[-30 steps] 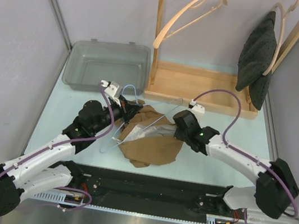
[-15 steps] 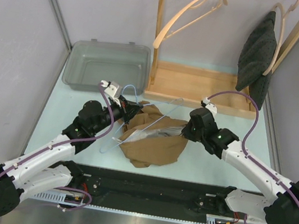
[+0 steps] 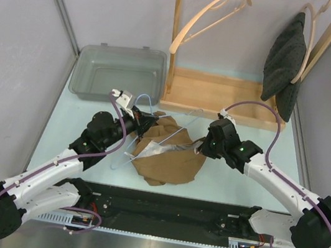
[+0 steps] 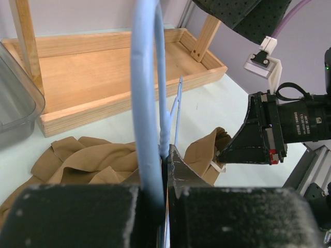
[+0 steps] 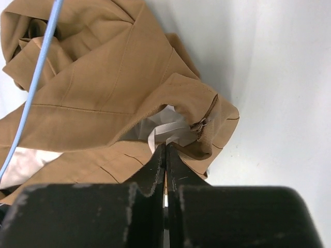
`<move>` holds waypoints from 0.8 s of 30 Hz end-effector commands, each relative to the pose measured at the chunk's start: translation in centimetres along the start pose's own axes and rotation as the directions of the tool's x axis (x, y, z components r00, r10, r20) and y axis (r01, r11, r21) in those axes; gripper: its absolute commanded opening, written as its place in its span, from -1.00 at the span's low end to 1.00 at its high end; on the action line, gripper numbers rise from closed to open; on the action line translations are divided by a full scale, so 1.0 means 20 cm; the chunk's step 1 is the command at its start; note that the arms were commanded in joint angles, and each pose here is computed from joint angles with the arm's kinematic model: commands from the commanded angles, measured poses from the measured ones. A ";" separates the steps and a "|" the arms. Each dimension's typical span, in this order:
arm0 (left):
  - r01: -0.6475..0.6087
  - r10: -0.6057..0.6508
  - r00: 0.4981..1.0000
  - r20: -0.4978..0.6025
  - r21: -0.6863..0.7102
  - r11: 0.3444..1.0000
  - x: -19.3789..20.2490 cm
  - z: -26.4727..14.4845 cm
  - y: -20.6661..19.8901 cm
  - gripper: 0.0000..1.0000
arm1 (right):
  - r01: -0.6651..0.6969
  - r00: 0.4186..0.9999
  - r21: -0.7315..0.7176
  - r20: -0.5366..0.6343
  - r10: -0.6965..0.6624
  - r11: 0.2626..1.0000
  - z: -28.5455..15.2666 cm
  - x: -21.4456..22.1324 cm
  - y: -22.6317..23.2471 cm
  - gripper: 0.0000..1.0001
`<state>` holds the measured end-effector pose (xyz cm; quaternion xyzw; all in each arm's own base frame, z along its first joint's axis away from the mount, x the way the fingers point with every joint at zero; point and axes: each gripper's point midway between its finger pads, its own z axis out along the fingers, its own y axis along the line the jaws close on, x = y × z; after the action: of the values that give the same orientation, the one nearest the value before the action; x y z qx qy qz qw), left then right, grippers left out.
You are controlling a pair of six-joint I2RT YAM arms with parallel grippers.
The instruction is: Place the skirt on the hanger
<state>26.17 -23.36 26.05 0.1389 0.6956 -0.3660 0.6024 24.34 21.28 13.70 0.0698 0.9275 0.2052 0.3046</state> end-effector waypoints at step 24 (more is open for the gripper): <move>-0.101 0.132 0.990 -0.057 0.376 0.921 0.02 -0.16 -0.34 -1.00 | -0.127 0.990 -0.029 0.064 0.129 0.991 -0.02 -0.26 -0.15 -1.00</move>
<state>21.44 -25.31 27.40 0.2470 0.6514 -0.4336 0.5715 27.24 16.41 14.78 0.1423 0.9156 0.2107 0.3115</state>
